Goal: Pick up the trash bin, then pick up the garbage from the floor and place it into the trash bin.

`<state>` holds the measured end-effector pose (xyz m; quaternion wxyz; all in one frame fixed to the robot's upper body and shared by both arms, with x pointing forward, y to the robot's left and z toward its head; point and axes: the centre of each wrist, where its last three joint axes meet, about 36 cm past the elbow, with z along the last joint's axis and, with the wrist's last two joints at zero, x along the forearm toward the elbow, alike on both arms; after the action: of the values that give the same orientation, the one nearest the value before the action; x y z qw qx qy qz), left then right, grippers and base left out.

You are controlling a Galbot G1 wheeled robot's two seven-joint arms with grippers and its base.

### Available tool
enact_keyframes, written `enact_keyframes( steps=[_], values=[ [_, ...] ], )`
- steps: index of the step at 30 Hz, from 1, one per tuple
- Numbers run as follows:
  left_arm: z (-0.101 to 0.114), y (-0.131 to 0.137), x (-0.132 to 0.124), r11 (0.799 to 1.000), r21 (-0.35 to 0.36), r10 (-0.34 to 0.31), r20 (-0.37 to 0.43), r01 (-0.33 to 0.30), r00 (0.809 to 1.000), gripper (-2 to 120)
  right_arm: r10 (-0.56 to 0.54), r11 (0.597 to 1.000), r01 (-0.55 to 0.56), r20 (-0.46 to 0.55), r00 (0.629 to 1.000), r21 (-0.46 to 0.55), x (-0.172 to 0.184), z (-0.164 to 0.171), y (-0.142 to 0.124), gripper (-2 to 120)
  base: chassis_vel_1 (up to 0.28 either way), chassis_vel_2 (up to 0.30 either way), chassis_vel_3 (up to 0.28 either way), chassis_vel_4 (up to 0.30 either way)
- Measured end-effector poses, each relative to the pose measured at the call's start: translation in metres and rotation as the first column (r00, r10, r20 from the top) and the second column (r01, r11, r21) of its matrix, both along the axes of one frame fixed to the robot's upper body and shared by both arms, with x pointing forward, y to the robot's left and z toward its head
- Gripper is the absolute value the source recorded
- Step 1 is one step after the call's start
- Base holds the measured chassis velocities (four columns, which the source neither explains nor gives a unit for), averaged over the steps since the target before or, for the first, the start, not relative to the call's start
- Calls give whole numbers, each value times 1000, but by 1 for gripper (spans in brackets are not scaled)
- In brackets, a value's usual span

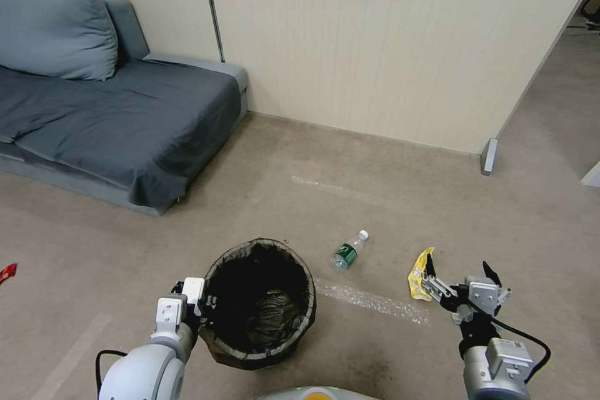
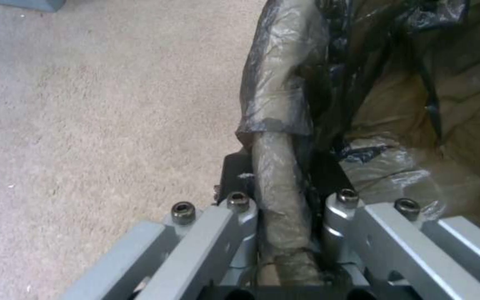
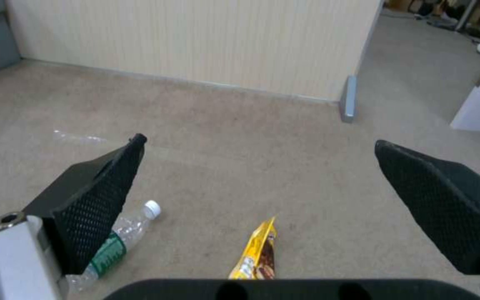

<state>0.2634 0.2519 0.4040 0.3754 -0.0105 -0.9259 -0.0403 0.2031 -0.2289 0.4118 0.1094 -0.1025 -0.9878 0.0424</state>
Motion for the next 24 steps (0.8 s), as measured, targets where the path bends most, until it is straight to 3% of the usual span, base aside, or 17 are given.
enact_keyframes(
  steps=[10, 16, 24],
  values=[
    [21, -1, -6, 1000, -19, -7, 96, 9, 995, 2, 1, 1000, -1, 9, 1000, 0, 1, 3, 0, 100, 0, 0, 0, 0],
    [62, -6, -15, 995, -97, 7, 221, 15, 975, 1, 2, 1000, -2, 18, 1000, 1, 1, 7, 0, 100, 0, 0, 0, 0],
    [96, -7, -29, 993, -118, 15, 285, 19, 958, 1, 7, 1000, -7, 26, 1000, 2, 1, 11, 1, 100, 0, 0, 0, 0]
  ],
)
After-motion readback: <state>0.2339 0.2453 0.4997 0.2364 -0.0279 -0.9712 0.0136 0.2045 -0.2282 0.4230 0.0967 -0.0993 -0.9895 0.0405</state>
